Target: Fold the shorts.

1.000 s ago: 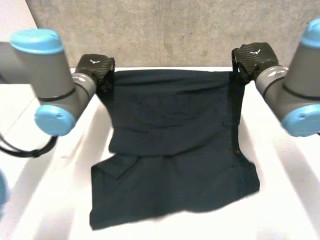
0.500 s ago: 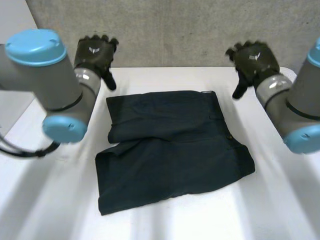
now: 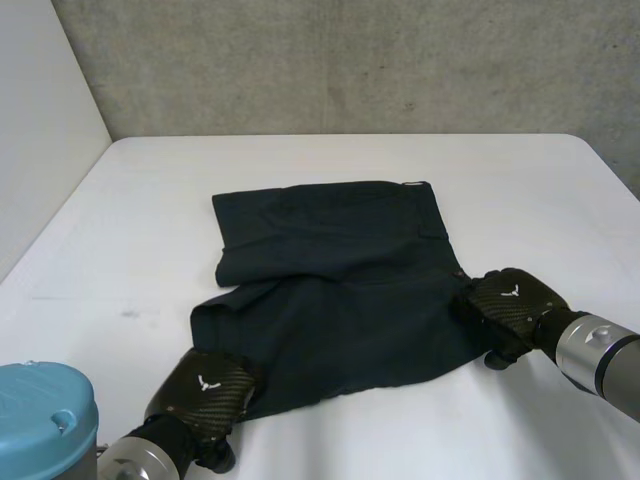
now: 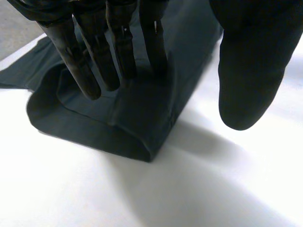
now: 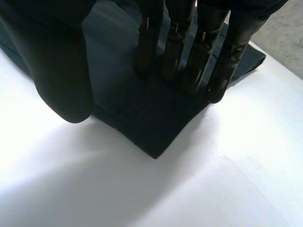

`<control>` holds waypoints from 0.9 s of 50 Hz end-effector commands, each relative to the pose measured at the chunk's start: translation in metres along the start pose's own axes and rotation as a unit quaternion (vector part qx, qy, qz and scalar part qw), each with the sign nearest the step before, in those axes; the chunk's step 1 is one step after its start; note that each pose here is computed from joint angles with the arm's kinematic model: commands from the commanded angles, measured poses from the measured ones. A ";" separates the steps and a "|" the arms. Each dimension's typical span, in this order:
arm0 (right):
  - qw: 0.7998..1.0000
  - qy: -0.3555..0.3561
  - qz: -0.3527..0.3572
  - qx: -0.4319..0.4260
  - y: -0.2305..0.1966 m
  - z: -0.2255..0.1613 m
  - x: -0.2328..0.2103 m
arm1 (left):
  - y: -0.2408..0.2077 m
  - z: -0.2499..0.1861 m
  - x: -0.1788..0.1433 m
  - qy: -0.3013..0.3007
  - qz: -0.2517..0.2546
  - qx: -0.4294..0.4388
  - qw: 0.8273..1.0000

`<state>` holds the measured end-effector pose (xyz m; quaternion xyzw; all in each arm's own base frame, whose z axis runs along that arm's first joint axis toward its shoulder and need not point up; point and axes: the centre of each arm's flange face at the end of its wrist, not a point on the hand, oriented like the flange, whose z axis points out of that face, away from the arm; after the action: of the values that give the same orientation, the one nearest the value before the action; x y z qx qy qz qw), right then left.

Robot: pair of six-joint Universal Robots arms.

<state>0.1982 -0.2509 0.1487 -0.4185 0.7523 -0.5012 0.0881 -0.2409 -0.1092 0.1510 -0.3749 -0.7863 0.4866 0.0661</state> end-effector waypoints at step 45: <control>0.993 -0.060 -0.041 -0.089 -0.018 -0.039 -0.013 | -0.001 -0.028 -0.015 0.000 0.030 -0.117 0.993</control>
<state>0.1996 -0.2593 0.1575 -0.4284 0.7471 -0.5044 0.0628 -0.2417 -0.1352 0.1656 -0.3593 -0.7890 0.4976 0.0284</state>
